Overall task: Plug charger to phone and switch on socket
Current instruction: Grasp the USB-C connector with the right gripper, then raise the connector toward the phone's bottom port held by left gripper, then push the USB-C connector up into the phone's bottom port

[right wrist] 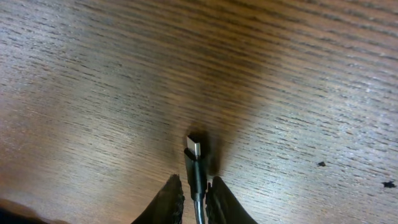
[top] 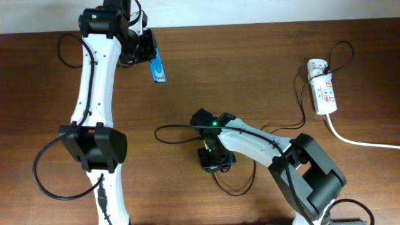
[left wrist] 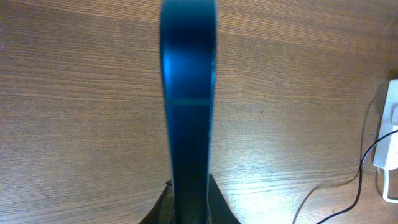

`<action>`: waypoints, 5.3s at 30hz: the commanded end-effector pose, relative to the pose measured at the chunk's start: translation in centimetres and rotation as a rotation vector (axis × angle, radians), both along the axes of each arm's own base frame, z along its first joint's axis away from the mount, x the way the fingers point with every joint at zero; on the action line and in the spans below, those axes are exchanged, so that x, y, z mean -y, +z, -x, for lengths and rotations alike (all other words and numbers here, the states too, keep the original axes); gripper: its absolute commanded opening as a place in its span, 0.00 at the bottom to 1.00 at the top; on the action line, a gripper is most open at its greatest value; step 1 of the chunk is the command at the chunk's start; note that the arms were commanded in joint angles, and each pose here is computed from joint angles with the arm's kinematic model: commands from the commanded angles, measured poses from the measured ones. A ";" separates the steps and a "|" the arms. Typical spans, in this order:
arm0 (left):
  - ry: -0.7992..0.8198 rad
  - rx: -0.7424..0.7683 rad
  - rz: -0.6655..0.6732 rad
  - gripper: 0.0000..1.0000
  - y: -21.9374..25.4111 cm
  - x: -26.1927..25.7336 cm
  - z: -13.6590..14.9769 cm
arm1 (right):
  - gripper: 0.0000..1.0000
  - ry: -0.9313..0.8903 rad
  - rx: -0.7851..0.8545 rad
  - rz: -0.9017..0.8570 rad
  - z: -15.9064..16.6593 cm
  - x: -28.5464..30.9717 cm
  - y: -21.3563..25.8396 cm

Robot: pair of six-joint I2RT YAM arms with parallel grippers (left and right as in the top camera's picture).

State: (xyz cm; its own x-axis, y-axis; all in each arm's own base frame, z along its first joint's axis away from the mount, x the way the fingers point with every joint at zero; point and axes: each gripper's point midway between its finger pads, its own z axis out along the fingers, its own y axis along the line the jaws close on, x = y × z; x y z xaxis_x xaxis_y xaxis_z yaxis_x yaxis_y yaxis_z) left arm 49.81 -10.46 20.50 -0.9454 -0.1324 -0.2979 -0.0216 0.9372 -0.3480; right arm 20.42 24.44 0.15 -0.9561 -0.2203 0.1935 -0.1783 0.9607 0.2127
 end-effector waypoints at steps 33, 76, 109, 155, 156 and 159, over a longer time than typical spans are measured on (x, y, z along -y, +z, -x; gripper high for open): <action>-0.623 0.285 1.082 0.00 17.3 7.1 4.4 | 0.04 0.152 0.460 -1.172 -13.4 -3.7 30.9; -0.659 0.251 1.100 0.00 17.3 9.1 5.4 | 0.04 0.072 0.471 -1.202 -15.2 -3.0 32.4; -0.675 0.277 1.093 0.00 17.3 9.1 5.4 | 0.04 0.065 0.475 -1.196 -15.3 -2.9 32.3; -0.680 0.283 1.091 0.00 17.2 9.1 5.5 | 0.05 0.038 0.482 -1.198 -15.8 -3.0 32.7; -0.680 0.283 1.091 0.00 17.2 9.1 5.5 | 0.05 0.042 0.478 -1.202 -15.7 -3.0 32.7; -0.681 0.285 1.091 0.00 17.2 9.1 5.5 | 0.05 0.051 0.466 -1.221 -15.6 -2.7 33.0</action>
